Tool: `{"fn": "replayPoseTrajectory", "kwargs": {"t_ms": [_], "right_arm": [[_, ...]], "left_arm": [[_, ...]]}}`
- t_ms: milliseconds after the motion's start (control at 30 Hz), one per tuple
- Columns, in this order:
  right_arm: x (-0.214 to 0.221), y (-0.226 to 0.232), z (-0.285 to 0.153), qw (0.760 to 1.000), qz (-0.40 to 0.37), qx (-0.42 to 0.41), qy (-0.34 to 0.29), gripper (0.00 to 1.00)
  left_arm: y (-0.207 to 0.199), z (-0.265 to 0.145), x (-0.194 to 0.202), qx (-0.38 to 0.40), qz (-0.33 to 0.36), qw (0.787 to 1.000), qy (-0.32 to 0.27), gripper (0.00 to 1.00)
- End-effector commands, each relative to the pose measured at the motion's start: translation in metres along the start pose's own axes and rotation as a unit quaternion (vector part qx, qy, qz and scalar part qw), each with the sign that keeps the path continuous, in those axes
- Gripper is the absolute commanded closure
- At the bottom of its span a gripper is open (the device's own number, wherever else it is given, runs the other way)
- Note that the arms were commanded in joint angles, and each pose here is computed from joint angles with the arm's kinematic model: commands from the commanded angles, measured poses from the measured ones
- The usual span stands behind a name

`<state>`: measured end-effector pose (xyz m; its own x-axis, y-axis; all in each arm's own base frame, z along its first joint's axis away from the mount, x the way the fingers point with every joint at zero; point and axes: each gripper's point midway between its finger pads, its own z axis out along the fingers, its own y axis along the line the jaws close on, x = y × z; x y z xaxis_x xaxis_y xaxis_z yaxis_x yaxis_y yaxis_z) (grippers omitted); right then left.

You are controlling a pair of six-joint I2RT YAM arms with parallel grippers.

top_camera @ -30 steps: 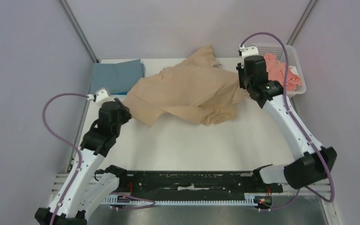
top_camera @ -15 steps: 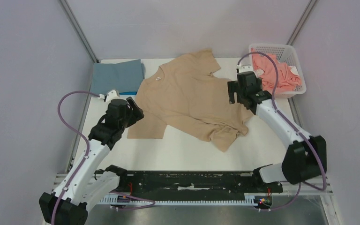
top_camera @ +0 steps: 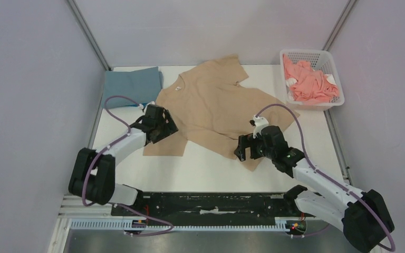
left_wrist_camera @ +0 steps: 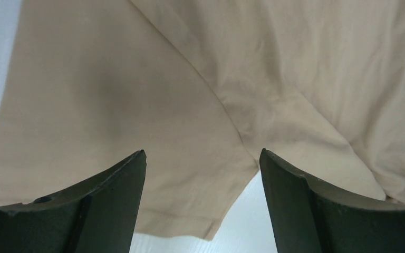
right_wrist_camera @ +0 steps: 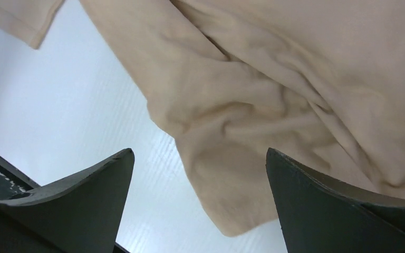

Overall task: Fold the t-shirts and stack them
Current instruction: Flatten out the tshirt

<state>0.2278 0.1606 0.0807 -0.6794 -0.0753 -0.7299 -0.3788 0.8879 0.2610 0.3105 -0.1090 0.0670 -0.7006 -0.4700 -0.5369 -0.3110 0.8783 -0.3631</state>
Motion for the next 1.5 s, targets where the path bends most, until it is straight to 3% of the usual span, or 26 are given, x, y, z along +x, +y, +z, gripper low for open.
{"fn": "replayPoseTrajectory", "kwargs": {"t_ms": [0, 167, 333, 567, 767, 900, 1133, 1333, 1467], "right_arm": [[-0.018, 0.026, 0.017, 0.997, 0.008, -0.059, -0.050, 0.02], [-0.008, 0.018, 0.037, 0.999, 0.028, -0.037, -0.028, 0.02], [-0.015, -0.002, 0.041, 0.998, 0.042, 0.020, -0.046, 0.02], [-0.032, -0.021, 0.035, 0.994, 0.040, 0.074, -0.067, 0.02], [-0.045, -0.030, 0.029, 0.992, 0.044, 0.085, -0.086, 0.02], [-0.056, -0.041, 0.018, 0.988, 0.057, 0.097, -0.107, 0.02], [-0.078, -0.066, 0.001, 0.977, 0.082, 0.137, -0.143, 0.02], [-0.077, -0.087, 0.018, 0.975, 0.095, 0.169, -0.112, 0.02], [-0.081, -0.093, 0.043, 0.977, 0.095, 0.175, -0.079, 0.02]], "left_arm": [[-0.028, 0.030, -0.009, 0.025, -0.017, 0.999, 0.023, 0.17], [-0.027, 0.049, 0.031, 0.044, -0.033, 0.994, 0.092, 0.21], [-0.008, 0.036, 0.078, 0.040, -0.062, 0.987, 0.142, 0.24], [0.032, -0.014, 0.128, 0.001, -0.056, 0.989, 0.138, 0.24], [0.039, -0.056, 0.152, 0.055, -0.063, 0.987, 0.139, 0.18], [0.028, -0.088, 0.134, 0.107, -0.054, 0.988, 0.100, 0.17], [-0.012, -0.140, 0.043, 0.166, -0.020, 0.984, -0.057, 0.16], [-0.073, -0.109, 0.011, 0.208, -0.008, 0.975, -0.081, 0.16], [-0.095, -0.058, 0.001, 0.149, 0.020, 0.987, -0.051, 0.15]]}}
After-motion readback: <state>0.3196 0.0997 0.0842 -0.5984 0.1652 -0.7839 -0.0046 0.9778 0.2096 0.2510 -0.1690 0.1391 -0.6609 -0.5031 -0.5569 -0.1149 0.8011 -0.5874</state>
